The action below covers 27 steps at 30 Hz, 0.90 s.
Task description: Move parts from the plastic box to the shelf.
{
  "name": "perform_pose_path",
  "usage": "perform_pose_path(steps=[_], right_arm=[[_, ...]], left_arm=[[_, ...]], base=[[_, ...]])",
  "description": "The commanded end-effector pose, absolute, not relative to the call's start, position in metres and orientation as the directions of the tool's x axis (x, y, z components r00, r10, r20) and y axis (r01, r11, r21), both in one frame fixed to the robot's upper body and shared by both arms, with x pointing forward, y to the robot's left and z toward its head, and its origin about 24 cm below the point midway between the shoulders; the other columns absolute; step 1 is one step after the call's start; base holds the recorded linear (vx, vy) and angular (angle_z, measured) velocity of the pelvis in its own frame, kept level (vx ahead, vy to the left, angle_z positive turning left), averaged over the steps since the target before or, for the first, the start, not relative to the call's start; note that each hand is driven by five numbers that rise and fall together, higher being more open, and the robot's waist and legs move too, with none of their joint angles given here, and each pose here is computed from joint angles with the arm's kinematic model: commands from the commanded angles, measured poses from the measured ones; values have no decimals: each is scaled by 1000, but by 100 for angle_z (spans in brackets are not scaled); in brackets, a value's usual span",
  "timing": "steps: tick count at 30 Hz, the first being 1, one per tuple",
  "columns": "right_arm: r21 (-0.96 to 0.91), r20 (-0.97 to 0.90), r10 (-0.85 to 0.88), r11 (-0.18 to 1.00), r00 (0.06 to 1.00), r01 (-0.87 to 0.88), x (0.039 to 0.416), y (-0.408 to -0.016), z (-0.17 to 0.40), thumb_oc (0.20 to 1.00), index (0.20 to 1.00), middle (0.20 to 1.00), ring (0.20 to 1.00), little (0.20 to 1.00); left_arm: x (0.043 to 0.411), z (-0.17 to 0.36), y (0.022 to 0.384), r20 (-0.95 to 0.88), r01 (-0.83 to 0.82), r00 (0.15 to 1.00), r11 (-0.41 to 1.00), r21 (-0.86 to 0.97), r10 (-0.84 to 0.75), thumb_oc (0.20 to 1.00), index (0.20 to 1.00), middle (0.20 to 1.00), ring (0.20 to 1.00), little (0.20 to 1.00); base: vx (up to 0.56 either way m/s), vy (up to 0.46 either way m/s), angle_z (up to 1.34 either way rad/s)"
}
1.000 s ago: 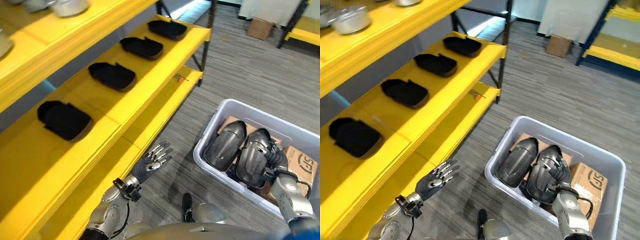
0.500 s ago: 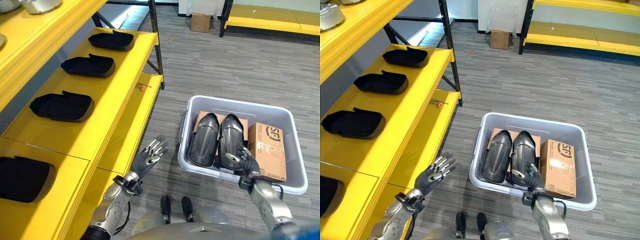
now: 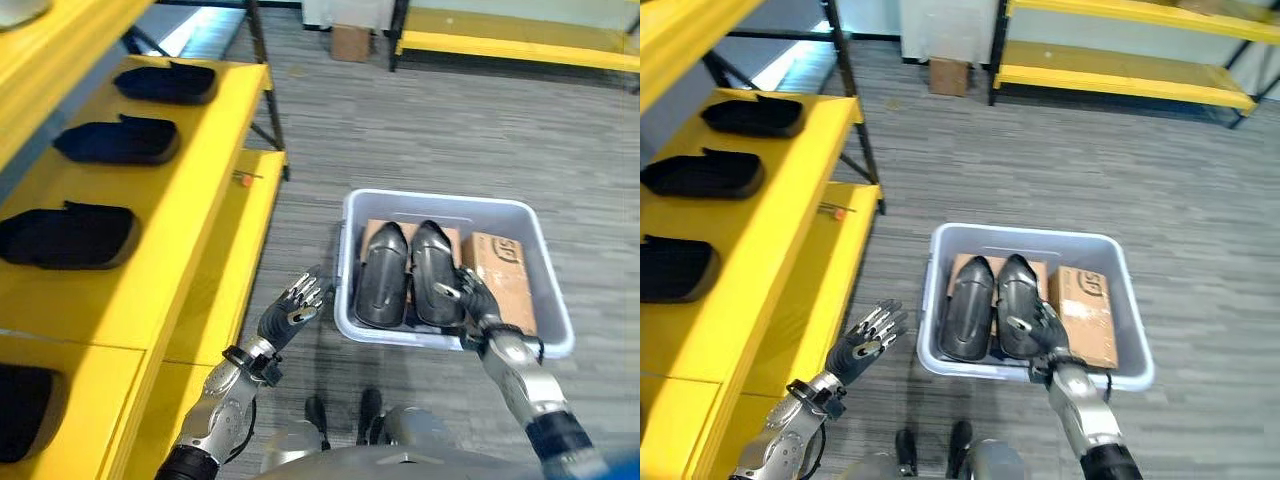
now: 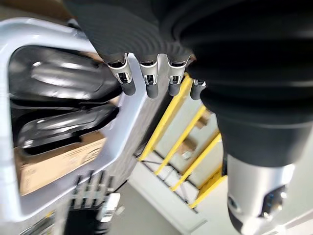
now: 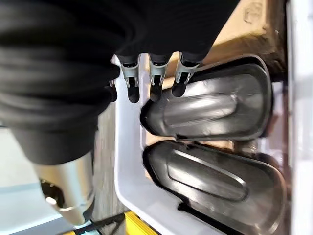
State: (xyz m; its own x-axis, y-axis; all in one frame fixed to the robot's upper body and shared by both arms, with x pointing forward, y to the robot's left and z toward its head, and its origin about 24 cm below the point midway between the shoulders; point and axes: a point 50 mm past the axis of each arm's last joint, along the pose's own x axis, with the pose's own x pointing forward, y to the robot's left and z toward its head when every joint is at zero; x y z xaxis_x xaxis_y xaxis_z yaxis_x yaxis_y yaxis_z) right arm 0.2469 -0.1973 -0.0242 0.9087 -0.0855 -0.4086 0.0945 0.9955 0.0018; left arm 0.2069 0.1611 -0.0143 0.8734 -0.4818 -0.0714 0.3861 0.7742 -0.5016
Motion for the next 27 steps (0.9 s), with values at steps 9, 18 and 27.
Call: perform_pose_path(steps=[9, 18, 27], right_arm=[[-63, -331, 2, 998, 944, -24, 232, -194, -14, 1000, 1000, 1000, 1000, 1000], [-160, -384, 107, 971, 917, -180, 237, -204, -10, 1000, 1000, 1000, 1000, 1000], [-170, -314, 209, 947, 926, -272, 254, -194, 7, 1000, 1000, 1000, 1000, 1000]], left_arm=[[197, -1, 170, -24, 433, 864, 768, -473, -502, 1000, 1000, 1000, 1000, 1000], [195, 3, 164, -13, 424, 868, 754, -501, -497, 1000, 1000, 1000, 1000, 1000], [204, 13, 165, -3, 424, 874, 763, -488, -487, 1000, 1000, 1000, 1000, 1000]], base=[[57, -296, 26], [60, -138, -14], [19, 19, 8]])
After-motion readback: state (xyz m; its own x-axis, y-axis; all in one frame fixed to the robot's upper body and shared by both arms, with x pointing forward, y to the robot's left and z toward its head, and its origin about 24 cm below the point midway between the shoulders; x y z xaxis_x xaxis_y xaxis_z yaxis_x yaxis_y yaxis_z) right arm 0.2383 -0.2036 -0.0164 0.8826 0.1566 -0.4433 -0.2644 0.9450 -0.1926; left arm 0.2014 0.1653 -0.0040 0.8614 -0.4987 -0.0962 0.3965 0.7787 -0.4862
